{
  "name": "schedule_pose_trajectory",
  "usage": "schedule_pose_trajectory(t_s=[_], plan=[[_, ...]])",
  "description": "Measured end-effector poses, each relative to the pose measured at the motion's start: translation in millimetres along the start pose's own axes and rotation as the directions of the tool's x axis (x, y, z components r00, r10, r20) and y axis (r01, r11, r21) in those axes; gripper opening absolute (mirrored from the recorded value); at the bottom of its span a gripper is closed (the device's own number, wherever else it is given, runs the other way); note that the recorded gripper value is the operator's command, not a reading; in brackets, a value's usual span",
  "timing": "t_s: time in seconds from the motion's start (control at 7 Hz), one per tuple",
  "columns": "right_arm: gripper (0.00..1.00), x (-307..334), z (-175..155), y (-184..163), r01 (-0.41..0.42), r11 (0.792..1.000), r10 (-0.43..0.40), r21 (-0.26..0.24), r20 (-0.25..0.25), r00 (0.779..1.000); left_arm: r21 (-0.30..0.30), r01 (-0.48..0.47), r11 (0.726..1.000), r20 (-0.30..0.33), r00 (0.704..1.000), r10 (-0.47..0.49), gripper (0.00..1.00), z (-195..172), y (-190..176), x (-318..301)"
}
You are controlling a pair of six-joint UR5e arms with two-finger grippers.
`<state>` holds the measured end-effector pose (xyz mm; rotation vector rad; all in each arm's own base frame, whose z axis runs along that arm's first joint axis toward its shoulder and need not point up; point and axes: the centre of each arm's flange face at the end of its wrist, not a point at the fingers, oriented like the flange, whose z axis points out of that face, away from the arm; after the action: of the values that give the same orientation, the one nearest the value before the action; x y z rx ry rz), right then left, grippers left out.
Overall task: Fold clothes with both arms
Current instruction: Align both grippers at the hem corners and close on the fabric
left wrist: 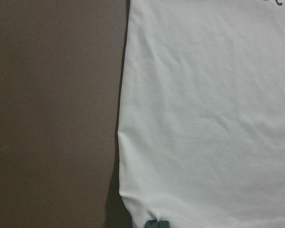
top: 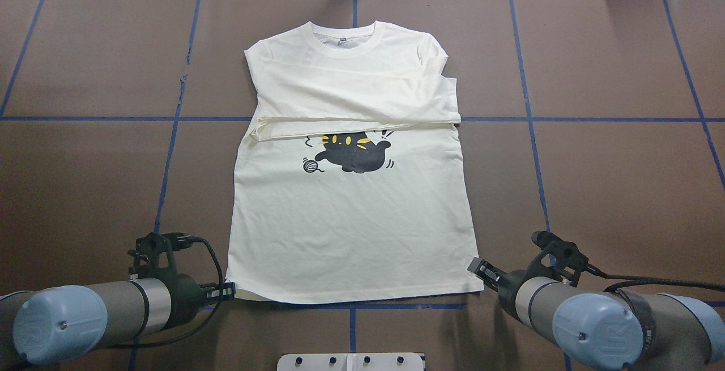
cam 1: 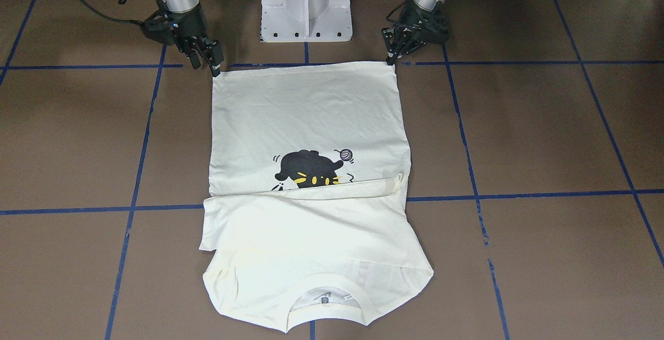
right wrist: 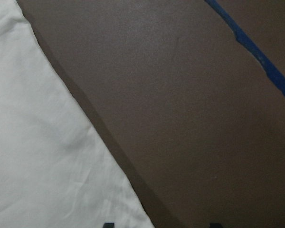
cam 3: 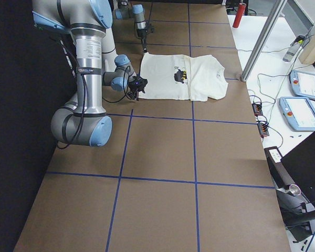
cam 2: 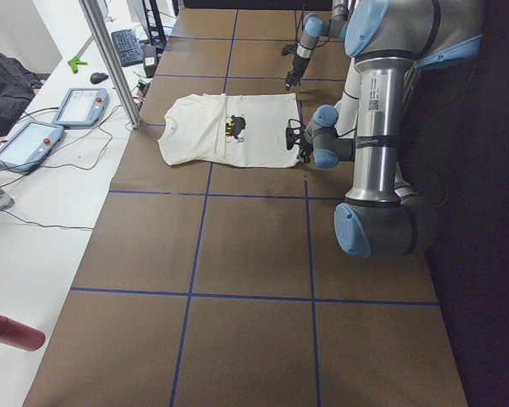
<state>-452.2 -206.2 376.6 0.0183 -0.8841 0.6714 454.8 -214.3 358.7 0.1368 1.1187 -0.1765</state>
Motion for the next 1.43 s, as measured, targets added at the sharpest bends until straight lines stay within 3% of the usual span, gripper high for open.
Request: schedule_pose_trajectory(t_s=[0.86, 1.0, 1.14, 1.29, 1.43], plan=[[0.49, -2, 11, 23, 0.024, 1.0, -0.024, -0.014, -0.002, 1.0, 0.002, 0.002, 1.0, -0.007, 1.0, -0.002, 0.0, -4, -1, 2], [0.33, -2, 12, 24, 0.026, 1.0, -0.026, -0.015, -0.004, 1.0, 0.002, 0.002, 1.0, -0.006, 1.0, -0.002, 0.0, -4, -1, 1], [0.29, -2, 12, 25, 0.026, 1.0, -0.026, -0.015, -0.003, 1.0, 0.002, 0.001, 1.0, -0.006, 1.0, -0.001, 0.0, -4, -1, 1], [0.09, -2, 12, 25, 0.025, 1.0, -0.025, -0.015, -0.002, 1.0, 0.002, 0.001, 1.0, -0.006, 1.0, -0.001, 0.0, -4, -1, 1], [0.01, -2, 12, 25, 0.025, 1.0, -0.025, -0.013, -0.001, 1.0, 0.002, 0.001, 1.0, -0.006, 1.0, -0.001, 0.0, -4, -1, 1]])
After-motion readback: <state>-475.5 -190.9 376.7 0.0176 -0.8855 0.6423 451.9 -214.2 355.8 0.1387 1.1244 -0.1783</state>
